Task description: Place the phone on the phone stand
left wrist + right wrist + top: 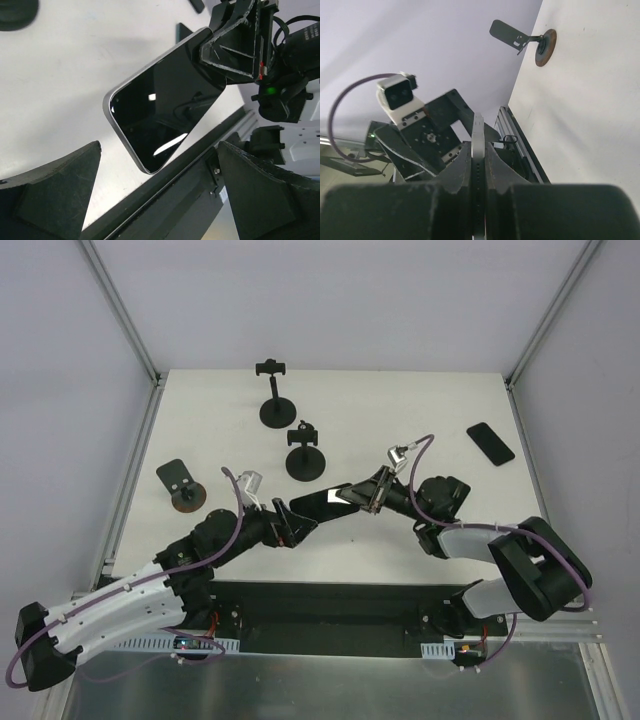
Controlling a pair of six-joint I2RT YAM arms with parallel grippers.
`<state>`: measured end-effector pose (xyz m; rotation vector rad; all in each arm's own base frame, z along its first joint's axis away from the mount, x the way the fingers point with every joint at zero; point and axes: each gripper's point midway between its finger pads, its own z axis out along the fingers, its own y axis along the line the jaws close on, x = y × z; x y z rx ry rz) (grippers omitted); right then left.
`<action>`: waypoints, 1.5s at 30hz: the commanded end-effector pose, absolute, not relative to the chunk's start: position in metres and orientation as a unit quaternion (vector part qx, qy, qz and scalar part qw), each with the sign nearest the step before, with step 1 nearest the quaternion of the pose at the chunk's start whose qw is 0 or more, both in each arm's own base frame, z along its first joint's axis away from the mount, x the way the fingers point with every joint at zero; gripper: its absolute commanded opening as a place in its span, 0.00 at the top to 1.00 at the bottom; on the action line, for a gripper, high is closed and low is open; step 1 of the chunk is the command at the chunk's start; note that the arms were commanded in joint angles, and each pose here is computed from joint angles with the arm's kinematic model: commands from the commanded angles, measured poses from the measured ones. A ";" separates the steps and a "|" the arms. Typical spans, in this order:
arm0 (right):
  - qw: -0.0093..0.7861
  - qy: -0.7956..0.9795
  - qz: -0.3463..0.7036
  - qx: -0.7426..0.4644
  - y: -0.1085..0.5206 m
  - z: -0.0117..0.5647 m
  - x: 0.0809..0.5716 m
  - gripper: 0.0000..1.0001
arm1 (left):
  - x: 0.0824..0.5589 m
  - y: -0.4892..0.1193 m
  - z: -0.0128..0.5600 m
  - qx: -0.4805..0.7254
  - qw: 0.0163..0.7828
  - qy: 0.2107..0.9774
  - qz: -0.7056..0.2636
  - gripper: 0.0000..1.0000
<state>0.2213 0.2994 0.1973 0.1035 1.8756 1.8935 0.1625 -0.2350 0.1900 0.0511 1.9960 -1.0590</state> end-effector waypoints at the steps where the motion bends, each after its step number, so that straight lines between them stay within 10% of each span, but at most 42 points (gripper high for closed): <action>1: 0.325 0.588 0.741 0.017 0.288 0.261 0.214 0.99 | 0.157 -0.260 0.251 -0.014 0.451 0.663 -0.598 0.01; 22: 0.358 0.558 0.748 0.013 0.291 0.272 0.190 0.99 | 0.153 -0.270 0.295 0.014 0.492 0.556 -0.670 0.62; 27: 0.350 0.569 0.744 -0.004 0.297 0.261 0.179 0.99 | 0.153 -0.267 0.301 0.018 0.505 0.551 -0.665 1.00; 31: 0.346 0.570 0.744 -0.042 0.297 0.257 0.163 0.98 | 0.152 -0.262 0.304 0.028 0.523 0.544 -0.655 1.00; 38: 0.280 0.626 0.692 -0.225 0.299 0.234 0.130 0.29 | 0.117 -0.276 0.323 0.191 0.505 0.548 -0.639 1.00; 45: 0.290 0.657 0.614 -0.327 0.278 0.219 0.108 0.23 | 0.096 -0.278 0.309 0.315 0.454 0.598 -0.580 1.00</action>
